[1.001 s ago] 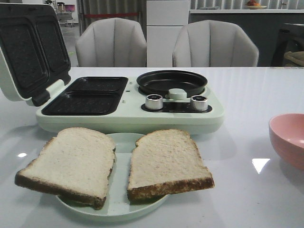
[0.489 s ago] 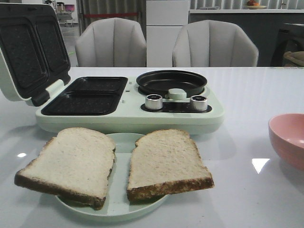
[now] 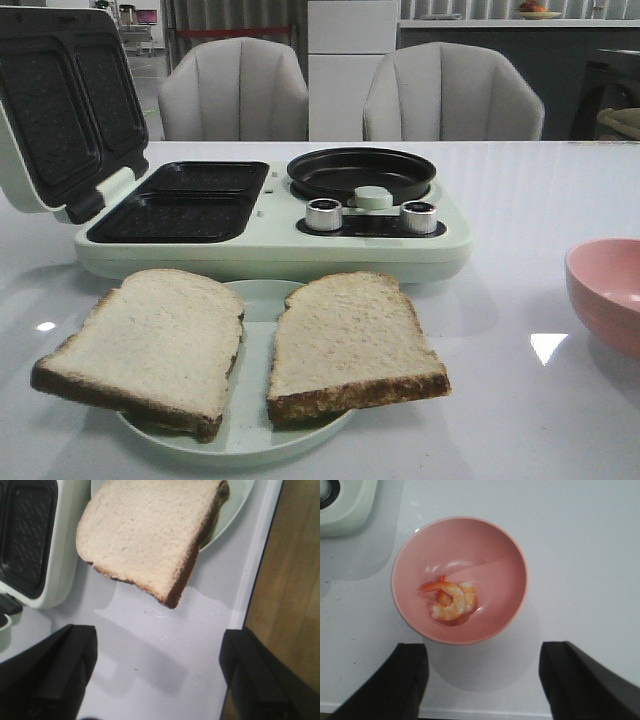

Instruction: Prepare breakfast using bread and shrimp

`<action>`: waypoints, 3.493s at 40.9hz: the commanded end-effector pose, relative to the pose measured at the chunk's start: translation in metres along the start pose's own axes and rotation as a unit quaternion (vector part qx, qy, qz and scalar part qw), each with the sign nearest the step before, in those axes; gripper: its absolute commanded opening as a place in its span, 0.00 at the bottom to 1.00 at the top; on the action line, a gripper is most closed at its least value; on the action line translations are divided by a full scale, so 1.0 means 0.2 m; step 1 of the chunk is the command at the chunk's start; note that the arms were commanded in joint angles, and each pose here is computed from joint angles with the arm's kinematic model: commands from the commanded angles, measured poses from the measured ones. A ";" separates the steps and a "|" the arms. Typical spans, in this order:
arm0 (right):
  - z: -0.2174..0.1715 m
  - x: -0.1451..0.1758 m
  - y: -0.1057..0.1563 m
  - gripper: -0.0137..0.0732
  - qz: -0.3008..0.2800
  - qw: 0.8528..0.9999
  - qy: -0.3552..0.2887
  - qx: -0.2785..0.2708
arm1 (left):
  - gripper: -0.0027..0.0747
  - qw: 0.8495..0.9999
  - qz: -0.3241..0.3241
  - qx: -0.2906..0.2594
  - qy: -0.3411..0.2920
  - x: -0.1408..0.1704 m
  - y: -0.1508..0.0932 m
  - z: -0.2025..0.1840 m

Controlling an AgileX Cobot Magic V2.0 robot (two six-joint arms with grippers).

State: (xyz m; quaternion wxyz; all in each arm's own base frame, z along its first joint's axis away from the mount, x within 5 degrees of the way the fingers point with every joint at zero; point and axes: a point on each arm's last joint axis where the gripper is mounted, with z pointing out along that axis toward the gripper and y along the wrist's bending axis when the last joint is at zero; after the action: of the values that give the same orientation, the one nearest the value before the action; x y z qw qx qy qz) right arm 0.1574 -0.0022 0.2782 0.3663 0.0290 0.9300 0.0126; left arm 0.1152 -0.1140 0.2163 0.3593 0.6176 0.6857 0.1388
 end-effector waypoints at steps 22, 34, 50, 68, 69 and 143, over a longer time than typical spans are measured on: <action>-0.03 -0.07 0.00 0.81 -0.002 0.999 -0.045 0.000 | 0.73 0.987 0.139 -0.071 0.027 -0.15 -0.08 0.29; -0.03 -0.07 0.00 0.81 -0.002 0.999 -0.045 0.000 | 0.62 0.982 0.130 -0.111 0.078 -0.19 -0.08 0.41; -0.03 -0.07 0.00 0.81 -0.002 0.999 -0.045 0.000 | 0.33 0.977 0.146 -0.119 0.105 -0.20 -0.09 0.47; -0.03 -0.07 0.00 0.81 -0.002 0.999 -0.045 0.000 | 0.17 0.961 0.133 -0.225 0.088 -0.25 -0.01 0.30; -0.03 -0.07 0.00 0.81 -0.002 0.999 -0.045 0.000 | 0.17 0.960 0.131 -0.234 0.084 -0.25 0.01 0.28; -0.03 -0.07 0.00 0.81 -0.002 0.999 -0.045 0.000 | 0.46 0.963 0.031 -0.259 0.071 -0.22 1.22 1.04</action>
State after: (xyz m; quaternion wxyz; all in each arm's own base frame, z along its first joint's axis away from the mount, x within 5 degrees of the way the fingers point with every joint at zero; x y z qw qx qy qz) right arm 0.1574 -0.0022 0.2782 0.3663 0.0290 0.9300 0.0126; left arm 0.4340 -0.1631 0.1991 0.4189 0.5303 0.6565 0.3351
